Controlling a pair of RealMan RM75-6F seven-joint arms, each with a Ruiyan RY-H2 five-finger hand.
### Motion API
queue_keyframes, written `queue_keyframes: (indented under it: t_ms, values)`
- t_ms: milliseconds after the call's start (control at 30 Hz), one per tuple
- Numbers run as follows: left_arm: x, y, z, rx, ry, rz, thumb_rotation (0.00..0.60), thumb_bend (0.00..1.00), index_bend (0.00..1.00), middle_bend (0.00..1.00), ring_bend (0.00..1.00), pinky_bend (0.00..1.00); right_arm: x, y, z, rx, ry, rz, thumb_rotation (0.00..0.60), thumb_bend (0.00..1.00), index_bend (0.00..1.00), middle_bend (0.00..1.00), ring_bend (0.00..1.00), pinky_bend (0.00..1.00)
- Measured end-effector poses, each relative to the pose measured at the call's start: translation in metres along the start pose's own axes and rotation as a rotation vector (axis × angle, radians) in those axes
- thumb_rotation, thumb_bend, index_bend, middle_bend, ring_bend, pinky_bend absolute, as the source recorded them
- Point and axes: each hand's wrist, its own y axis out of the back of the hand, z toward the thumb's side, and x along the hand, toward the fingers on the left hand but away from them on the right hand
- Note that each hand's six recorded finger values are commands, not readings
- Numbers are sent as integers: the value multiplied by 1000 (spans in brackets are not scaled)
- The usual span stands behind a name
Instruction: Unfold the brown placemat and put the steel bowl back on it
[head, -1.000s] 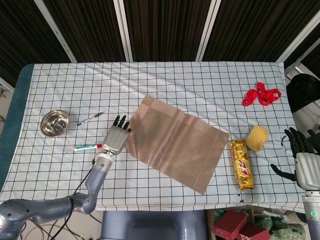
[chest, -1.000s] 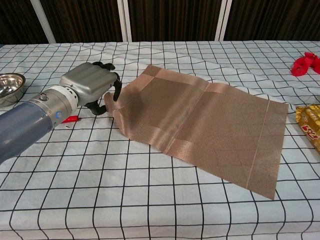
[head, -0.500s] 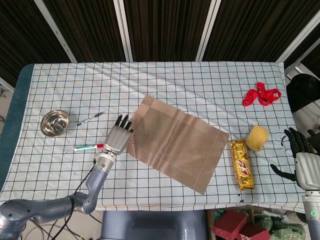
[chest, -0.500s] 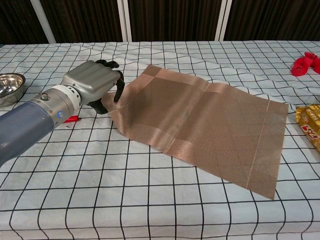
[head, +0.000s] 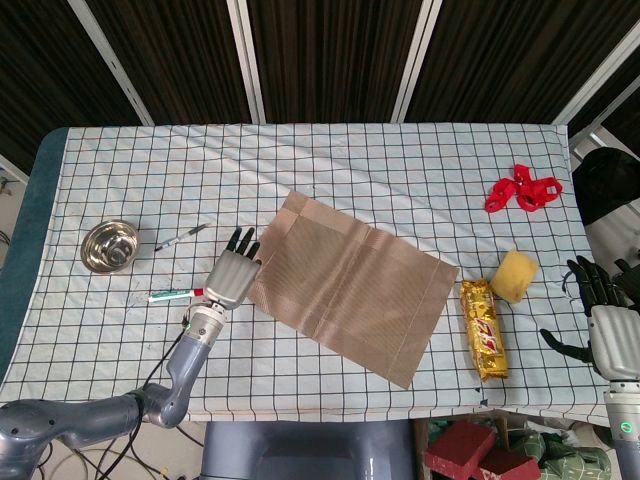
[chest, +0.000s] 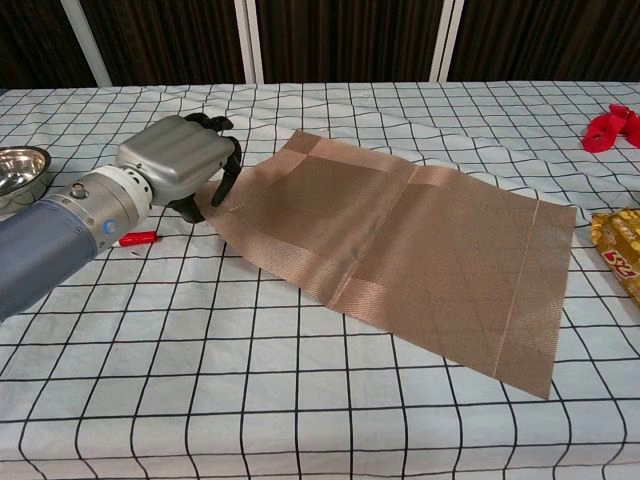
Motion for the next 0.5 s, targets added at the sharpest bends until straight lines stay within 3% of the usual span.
queue_keyframes:
  t_ms: [500]
  values:
    - [-31,8,-11,-40,5,2,600,491,663,237,31,98,0,0,0,0,2,6,600,130,0,0,0,174]
